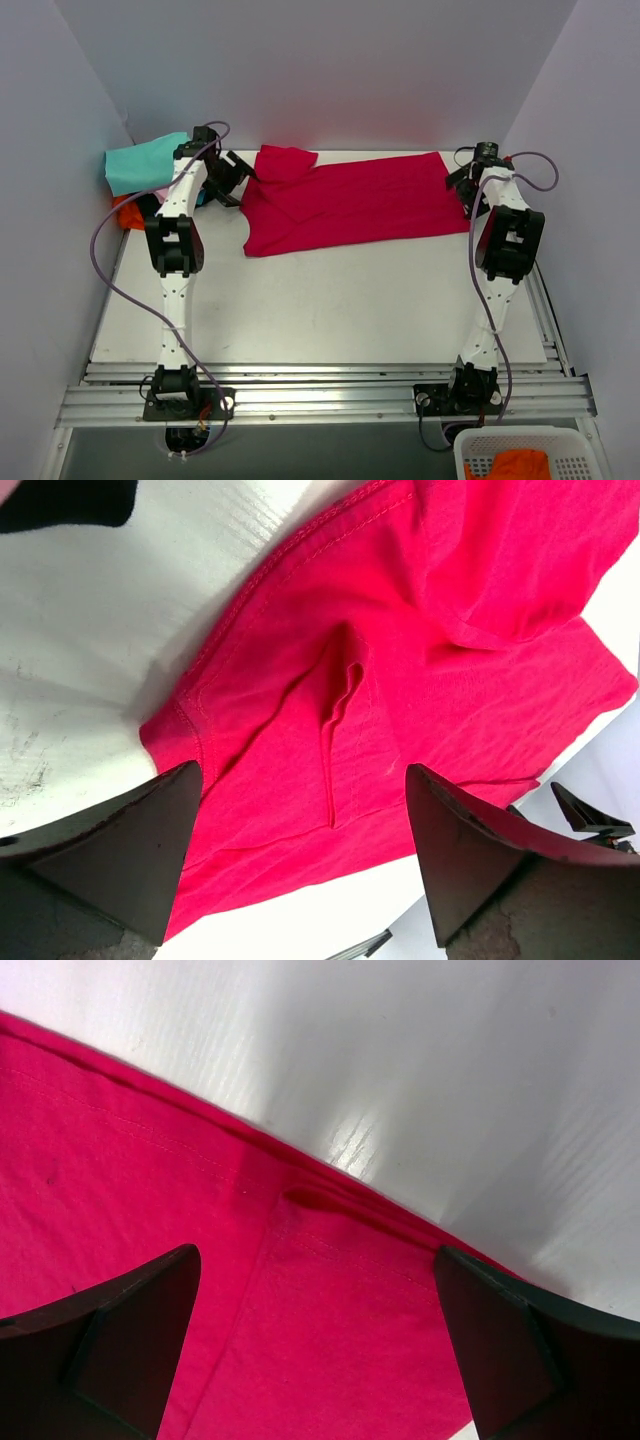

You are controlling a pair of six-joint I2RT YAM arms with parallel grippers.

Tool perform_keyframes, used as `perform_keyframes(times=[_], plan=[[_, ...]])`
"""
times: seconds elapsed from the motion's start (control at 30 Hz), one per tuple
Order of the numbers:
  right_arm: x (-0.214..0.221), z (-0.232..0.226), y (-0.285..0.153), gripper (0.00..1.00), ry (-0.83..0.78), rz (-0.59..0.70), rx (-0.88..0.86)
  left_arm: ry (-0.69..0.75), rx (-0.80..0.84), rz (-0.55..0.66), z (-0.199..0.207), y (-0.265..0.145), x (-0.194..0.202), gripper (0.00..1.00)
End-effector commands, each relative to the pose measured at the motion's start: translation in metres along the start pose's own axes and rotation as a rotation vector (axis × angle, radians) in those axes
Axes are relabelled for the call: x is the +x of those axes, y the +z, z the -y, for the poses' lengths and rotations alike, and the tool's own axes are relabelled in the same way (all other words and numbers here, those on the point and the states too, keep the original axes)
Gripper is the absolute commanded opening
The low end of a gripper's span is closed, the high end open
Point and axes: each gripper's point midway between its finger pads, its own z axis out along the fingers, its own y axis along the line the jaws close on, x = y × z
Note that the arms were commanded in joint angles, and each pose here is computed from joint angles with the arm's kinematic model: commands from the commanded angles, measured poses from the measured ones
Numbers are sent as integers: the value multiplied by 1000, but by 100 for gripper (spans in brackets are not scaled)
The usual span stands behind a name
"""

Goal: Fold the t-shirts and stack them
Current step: Fold the tshirt

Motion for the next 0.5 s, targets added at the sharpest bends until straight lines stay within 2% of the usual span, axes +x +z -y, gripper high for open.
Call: perform_keyframes(times=[0.0,0.2,0.37,0.4,0.47], plan=[[-4,9,-14,100,-7,17,37,38,28,41,10,-14,-8,92],[-32,14,-64,100,-54,110,35,81,-5,94,14,-57,-6,91],[-41,33,-118,100,-73,176,25,98,-209,155,-19,-98,10,88],[-39,36,-125,100,-80,182,27,95,-266,129,-35,-94,21,87],[-29,51,-136,100,-91,173,34,125,-293,150,-38,-105,35,85]])
